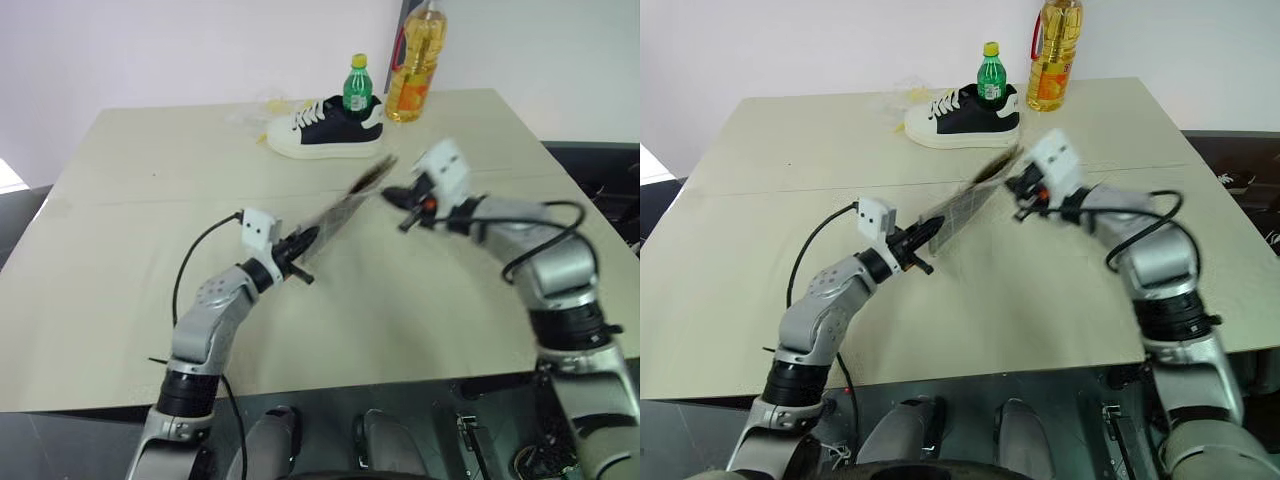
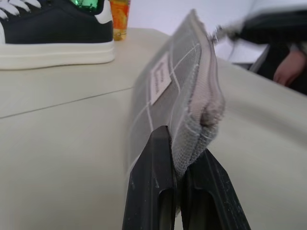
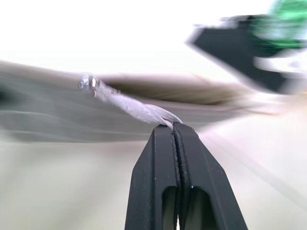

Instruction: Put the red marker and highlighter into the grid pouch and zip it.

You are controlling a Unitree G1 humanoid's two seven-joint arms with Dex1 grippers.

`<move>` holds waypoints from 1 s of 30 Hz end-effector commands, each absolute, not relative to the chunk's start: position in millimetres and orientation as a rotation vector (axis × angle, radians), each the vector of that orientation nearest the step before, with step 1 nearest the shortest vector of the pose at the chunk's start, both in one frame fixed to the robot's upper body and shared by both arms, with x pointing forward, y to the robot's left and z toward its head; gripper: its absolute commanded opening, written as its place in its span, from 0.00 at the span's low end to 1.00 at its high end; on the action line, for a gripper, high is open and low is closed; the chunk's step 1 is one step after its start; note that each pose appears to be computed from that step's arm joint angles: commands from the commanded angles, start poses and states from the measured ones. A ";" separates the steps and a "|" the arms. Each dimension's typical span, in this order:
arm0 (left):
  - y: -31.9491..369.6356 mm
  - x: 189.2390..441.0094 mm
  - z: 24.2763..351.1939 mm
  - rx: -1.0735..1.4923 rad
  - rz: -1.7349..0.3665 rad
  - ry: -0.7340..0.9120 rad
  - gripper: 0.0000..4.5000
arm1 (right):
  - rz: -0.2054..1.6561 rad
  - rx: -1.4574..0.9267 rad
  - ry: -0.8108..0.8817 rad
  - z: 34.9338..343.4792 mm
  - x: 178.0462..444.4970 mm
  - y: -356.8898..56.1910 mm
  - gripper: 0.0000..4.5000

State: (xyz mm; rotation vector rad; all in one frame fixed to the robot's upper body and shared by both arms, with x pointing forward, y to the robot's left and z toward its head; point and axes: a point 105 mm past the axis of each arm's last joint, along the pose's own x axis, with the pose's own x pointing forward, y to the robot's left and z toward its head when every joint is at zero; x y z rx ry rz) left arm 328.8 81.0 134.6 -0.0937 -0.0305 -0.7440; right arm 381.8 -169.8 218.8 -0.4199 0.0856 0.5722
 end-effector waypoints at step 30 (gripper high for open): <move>136.5 267.9 103.8 0.101 -0.745 0.140 0.78 | 0.764 -0.445 0.277 170.7 329.0 -240.3 1.00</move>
